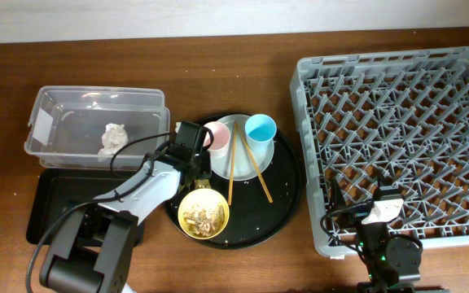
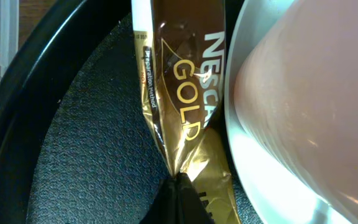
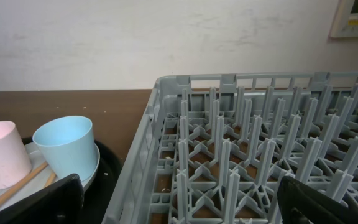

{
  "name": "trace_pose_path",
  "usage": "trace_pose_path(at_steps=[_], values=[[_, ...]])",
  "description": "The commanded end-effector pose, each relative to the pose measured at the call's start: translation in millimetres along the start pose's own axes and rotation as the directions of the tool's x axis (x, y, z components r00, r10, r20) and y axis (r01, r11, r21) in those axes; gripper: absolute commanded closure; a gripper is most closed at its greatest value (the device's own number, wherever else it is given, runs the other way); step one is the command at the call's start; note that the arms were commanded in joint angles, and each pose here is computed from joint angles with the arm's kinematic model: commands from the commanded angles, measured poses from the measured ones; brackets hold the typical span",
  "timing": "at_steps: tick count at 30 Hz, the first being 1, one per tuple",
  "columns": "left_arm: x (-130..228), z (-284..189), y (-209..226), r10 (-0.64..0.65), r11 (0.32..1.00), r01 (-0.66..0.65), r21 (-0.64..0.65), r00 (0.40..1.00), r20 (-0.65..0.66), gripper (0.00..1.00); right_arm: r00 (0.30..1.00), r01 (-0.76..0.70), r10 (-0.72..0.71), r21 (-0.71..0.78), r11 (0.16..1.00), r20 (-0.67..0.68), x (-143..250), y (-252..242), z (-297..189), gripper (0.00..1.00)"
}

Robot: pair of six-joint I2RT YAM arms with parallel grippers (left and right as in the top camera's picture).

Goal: Sort waste into correct bins and load items into the dishwasher rack
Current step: 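Grasp the gold Nescafé sachet with the left gripper, drop into bin, then grasp the yellow bowl rim with the left gripper and lift it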

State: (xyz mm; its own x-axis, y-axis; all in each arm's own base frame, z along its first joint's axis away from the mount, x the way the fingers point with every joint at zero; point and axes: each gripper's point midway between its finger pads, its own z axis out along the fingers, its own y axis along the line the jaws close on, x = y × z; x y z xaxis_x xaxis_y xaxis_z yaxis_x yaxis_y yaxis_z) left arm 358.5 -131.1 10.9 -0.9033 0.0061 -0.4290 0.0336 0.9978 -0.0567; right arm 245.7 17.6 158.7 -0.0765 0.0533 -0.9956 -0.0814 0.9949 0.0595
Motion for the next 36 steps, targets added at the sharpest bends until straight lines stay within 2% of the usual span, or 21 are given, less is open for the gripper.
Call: trace_pose_path(at_steps=[1, 8, 13, 16, 19, 20, 22, 24, 25, 26, 29, 30, 31, 33, 35, 36], values=[[-2.5, -6.9, 0.9, 0.004, 1.000, -0.004, -0.002, 1.000, 0.017, 1.00, 1.000, -0.004, 0.004, 0.002, 1.000, -0.003, 2.1, -0.9, 0.0, 0.02], [-25.9, -68.2, 10.2, -0.011, 1.000, 0.013, -0.021, 0.990, 0.138, 1.00, 1.000, -0.004, 0.004, 0.001, 1.000, -0.003, 2.1, -0.8, 0.0, 0.02], [-59.6, -111.8, 35.2, -0.052, 0.992, 0.084, -0.093, 0.951, 0.306, 1.00, 1.000, -0.004, 0.004, 0.001, 1.000, -0.003, 2.1, -0.8, 0.0, 0.02], [-84.8, -139.4, 74.6, -0.144, 0.974, 0.204, -0.102, 0.898, 0.416, 1.00, 1.000, -0.004, 0.004, 0.001, 1.000, -0.003, 2.1, -0.8, 0.0, 0.02], [-93.0, -144.9, 125.5, -0.314, 0.911, 0.401, -0.096, 0.827, 0.467, 1.00, 1.000, -0.004, 0.004, 0.001, 1.000, -0.003, 2.1, -0.8, 0.0, 0.02], [-96.5, -146.3, 140.8, -0.387, 0.883, 0.467, -0.055, 0.788, 0.478, 1.00, 1.000, -0.004, 0.004, 0.001, 1.000, -0.003, 2.1, -0.8, 0.0, 0.02], [-102.2, -146.8, 156.5, -0.455, 0.853, 0.522, 0.000, 0.744, 0.489, 1.00, 1.000, -0.004, 0.004, 0.001, 1.000, -0.003, 2.1, -0.8, 0.0, 0.01], [-107.8, -140.2, 177.1, -0.476, 0.829, 0.558, -0.009, 0.715, 0.512, 0.99, 1.000, -0.004, 0.004, 0.001, 1.000, -0.003, 2.1, -0.8, 0.0, 0.02], [-108.3, -133.6, 181.2, -0.480, 0.825, 0.565, -0.015, 0.715, 0.509, 0.99, 1.000, -0.004, 0.004, 0.001, 1.000, -0.003, 2.1, -0.8, 0.0, 0.02], [-107.2, -125.9, 183.7, -0.483, 0.822, 0.569, -0.025, 0.719, 0.499, 0.94, 1.000, -0.004, 0.004, 0.001, 1.000, -0.003, 2.1, -0.8, 0.0, 0.02], [-104.4, -112.1, 186.1, -0.480, 0.822, 0.567, -0.046, 0.735, 0.479, 0.56, 1.000, -0.004, 0.004, 0.001, 1.000, -0.003, 2.1, -0.8, 0.0, 0.02], [-110.0, -116.3, 184.7, -0.457, 0.838, 0.544, -0.039, 0.739, 0.495, 0.50, 1.000, -0.004, 0.004, 0.001, 1.000, -0.003, 2.1, -0.8, 0.0, 0.02], [-116.3, -125.7, 176.6, -0.417, 0.872, 0.489, -0.015, 0.758, 0.502, 0.48, 1.000, -0.004, 0.004, 0.001, 1.000, -0.003, 2.1, -0.8, 0.0, 0.02], [-116.0, -152.2, 150.8, -0.413, 0.902, 0.421, 0.098, 0.774, 0.480, 0.48, 1.000, -0.004, 0.004, 0.001, 1.000, -0.003, 2.1, -0.8, 0.0, 0.02], [-93.3, -175.0, 104.0, -0.410, 0.906, 0.328, 0.267, 0.836, 0.365, 0.53, 1.000, -0.004, 0.004, 0.001, 1.000, -0.003, 2.1, -0.8, 0.0, 0.02], [-70.9, -181.1, 83.1, -0.388, 0.906, 0.305, 0.293, 0.875, 0.290, 0.57, 1.000, -0.004, 0.004, 0.001, 1.000, -0.003, 2.1, -0.8, 0.0, 0.02]])
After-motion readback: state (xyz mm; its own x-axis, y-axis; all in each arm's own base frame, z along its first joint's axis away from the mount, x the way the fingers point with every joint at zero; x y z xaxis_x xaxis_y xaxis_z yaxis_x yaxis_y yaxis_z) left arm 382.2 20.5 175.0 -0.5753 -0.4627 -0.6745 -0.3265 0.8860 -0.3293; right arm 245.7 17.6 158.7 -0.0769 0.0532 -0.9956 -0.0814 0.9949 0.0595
